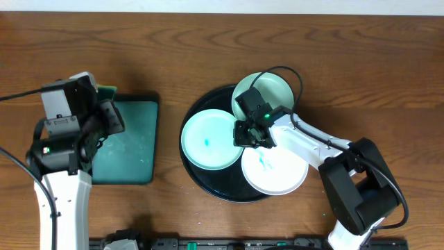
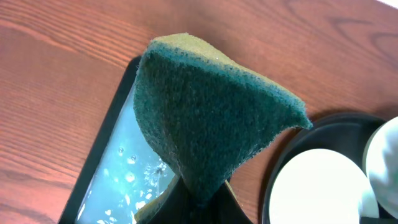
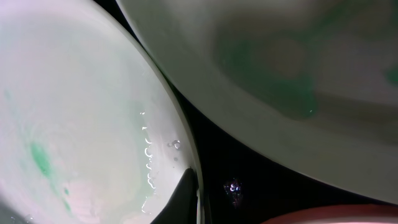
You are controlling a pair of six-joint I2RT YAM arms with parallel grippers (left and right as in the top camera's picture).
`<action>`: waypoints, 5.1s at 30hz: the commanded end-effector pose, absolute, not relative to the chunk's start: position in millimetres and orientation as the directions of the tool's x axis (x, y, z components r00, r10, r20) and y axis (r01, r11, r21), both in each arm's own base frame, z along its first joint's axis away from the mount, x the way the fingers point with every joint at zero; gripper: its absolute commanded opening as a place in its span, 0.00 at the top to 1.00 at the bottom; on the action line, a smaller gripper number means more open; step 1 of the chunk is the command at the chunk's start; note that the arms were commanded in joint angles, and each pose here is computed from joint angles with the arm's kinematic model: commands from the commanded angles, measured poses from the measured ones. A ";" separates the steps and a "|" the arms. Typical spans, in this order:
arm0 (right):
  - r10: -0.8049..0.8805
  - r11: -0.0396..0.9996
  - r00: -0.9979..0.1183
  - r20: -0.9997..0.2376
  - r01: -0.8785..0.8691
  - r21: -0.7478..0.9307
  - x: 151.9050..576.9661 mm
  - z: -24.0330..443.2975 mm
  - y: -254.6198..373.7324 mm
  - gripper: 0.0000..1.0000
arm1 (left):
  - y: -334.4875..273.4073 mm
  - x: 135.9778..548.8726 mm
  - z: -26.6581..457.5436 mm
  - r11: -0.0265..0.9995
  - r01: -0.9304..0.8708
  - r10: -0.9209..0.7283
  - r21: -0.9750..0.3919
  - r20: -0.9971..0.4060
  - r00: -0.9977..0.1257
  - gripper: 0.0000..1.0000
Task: Clean dirty plates on tray and stack at the side
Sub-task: 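Carry the sponge with the left gripper to the left green plate, then scrub the left green plate with the sponge in the left gripper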
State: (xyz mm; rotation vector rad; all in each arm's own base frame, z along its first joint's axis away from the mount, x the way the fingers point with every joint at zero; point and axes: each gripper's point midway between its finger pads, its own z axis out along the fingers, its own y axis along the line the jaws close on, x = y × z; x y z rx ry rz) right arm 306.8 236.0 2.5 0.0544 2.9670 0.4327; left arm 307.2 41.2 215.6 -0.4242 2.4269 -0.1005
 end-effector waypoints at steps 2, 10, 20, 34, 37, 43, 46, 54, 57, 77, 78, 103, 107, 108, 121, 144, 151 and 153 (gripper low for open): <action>0.021 0.965 -0.995 -0.095 -0.005 0.264 295.2 -15.6 237.5 0.99 | 46.2 311.2 185.6 0.918 -0.356 -0.393 -0.173 -0.506 -0.768 0.92; 0.021 0.965 -0.995 -0.093 -0.005 0.263 294.9 -15.7 237.2 0.99 | 45.7 298.4 81.2 0.872 -0.482 -0.489 -0.081 -0.125 -0.863 0.93; 0.021 0.964 -0.995 -0.095 -0.005 0.264 295.4 -15.6 237.6 0.99 | 43.1 296.4 73.8 0.873 -0.480 -0.487 -0.082 -0.092 -0.869 0.93; 0.021 0.964 -0.995 -0.095 -0.005 0.264 295.3 -15.6 237.6 0.99 | -114.9 301.0 81.9 0.948 -0.091 -0.126 -0.305 -0.094 -0.988 0.93; 0.021 0.965 -0.995 -0.094 -0.005 0.264 295.0 -15.7 237.4 0.99 | -135.9 309.2 78.2 0.951 -0.086 -0.130 -0.298 -0.132 -0.983 0.93; 0.020 0.965 -0.996 -0.091 -0.004 0.263 294.5 -15.8 237.1 0.99 | -149.3 320.8 26.5 0.952 -0.149 -0.171 -0.269 -0.062 -0.983 0.93; 0.020 0.965 -0.996 -0.091 -0.004 0.262 294.3 -15.9 237.0 0.99 | -143.2 315.0 -3.5 0.956 -0.198 -0.201 -0.215 0.009 -0.980 0.93; 0.020 0.965 -0.996 -0.092 -0.004 0.263 294.6 -15.8 237.2 0.99 | -170.1 286.6 -29.7 0.935 -0.181 -0.128 -0.306 0.187 -0.974 0.93; 0.020 0.965 -0.996 -0.092 -0.005 0.263 294.7 -15.7 237.3 0.99 | -198.6 274.4 -19.6 0.894 -0.128 -0.032 -0.428 0.226 -0.974 0.93; 0.021 0.965 -0.996 -0.092 -0.004 0.263 294.6 -15.8 237.2 0.99 | -261.5 259.0 -6.2 0.815 0.027 0.146 -0.578 0.160 -0.976 0.93; 0.021 0.965 -0.996 -0.092 -0.004 0.263 294.6 -15.8 237.1 0.99 | -254.4 264.9 -10.8 0.840 0.021 0.119 -0.543 0.147 -0.982 0.93; 0.021 0.965 -0.996 -0.092 -0.004 0.263 294.7 -15.8 237.2 0.99 | -22.1 286.9 -18.0 0.858 -0.258 -0.266 0.445 -0.046 -0.963 0.93; 0.021 0.965 -0.996 -0.092 -0.004 0.263 294.7 -15.8 237.2 0.99 | -18.5 275.7 -14.8 0.835 -0.281 -0.306 0.472 -0.026 -0.952 0.93; 0.021 0.965 -0.996 -0.092 -0.004 0.263 294.7 -15.8 237.2 0.99 | -19.0 272.1 -14.4 0.835 -0.281 -0.313 0.473 -0.012 -0.950 0.93; 0.021 0.964 -0.995 -0.095 -0.005 0.264 295.3 -15.6 237.6 0.99 | -147.1 227.0 -27.4 0.986 0.153 0.168 -0.072 0.295 -0.941 0.93; 0.021 0.964 -0.995 -0.097 -0.005 0.266 295.9 -15.4 238.0 0.99 | -265.7 275.5 -8.7 0.817 0.233 0.269 -0.528 -0.010 -0.963 0.93; 0.021 0.964 -0.995 -0.097 -0.006 0.266 295.7 -15.5 237.9 0.99 | -268.5 298.2 -5.1 0.819 0.181 0.182 -0.544 -0.054 -0.982 0.93; 0.021 0.964 -0.995 -0.095 -0.005 0.265 295.4 -15.6 237.7 0.99 | -260.2 304.6 -9.1 0.849 0.159 0.149 -0.505 -0.060 -0.987 0.93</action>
